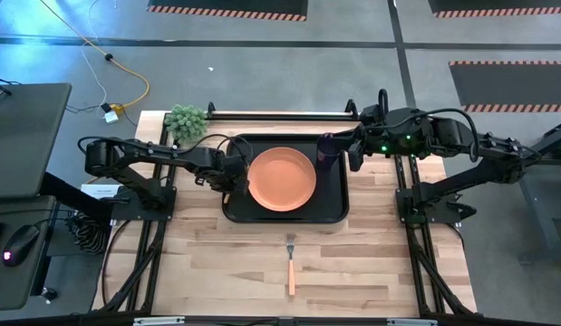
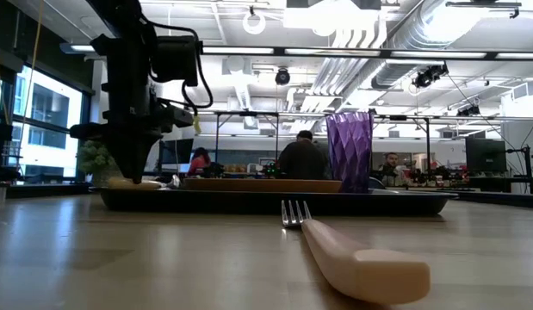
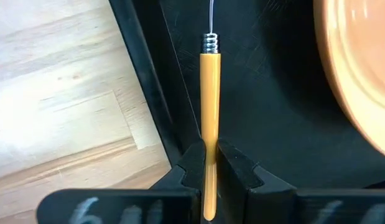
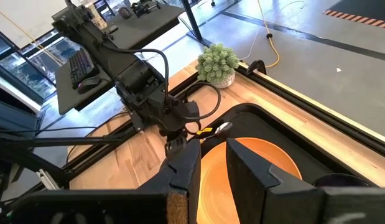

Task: Pick and place plate/cup/fork/spoon on tray
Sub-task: Put the yellow spoon to the left side of the orange plate on the black serving tray

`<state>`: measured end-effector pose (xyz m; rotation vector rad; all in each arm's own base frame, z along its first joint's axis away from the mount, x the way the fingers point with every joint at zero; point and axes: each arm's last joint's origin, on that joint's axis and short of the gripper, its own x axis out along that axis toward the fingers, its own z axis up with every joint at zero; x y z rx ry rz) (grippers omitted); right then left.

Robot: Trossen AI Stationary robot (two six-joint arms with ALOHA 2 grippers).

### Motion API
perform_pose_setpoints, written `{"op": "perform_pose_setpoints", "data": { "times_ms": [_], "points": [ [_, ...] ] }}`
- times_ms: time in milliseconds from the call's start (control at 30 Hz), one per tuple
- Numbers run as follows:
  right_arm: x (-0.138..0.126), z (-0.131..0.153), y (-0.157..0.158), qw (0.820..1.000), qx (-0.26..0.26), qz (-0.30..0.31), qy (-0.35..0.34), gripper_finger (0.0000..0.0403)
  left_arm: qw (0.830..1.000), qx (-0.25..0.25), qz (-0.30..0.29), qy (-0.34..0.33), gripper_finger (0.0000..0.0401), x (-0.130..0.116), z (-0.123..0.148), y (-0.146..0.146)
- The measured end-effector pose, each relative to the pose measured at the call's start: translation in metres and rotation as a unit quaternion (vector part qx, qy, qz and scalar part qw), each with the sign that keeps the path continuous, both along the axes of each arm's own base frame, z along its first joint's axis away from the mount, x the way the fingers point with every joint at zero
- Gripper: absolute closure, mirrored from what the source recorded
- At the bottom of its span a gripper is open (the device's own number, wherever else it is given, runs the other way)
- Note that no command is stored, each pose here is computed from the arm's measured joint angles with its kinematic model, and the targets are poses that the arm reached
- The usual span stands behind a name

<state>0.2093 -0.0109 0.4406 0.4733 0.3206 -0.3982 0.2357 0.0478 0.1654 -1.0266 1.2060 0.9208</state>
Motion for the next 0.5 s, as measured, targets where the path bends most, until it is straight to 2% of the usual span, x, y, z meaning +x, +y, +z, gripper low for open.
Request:
{"op": "perform_pose_setpoints", "data": {
  "times_ms": [500],
  "points": [
    [0.0001, 0.0003, 0.0000, 1.000, 0.000, 0.000, -0.002, 0.0336, 1.000, 0.005, -0.005, -0.019, 0.0385, 0.0041, 0.0018, 0.0012]
  ]
}}
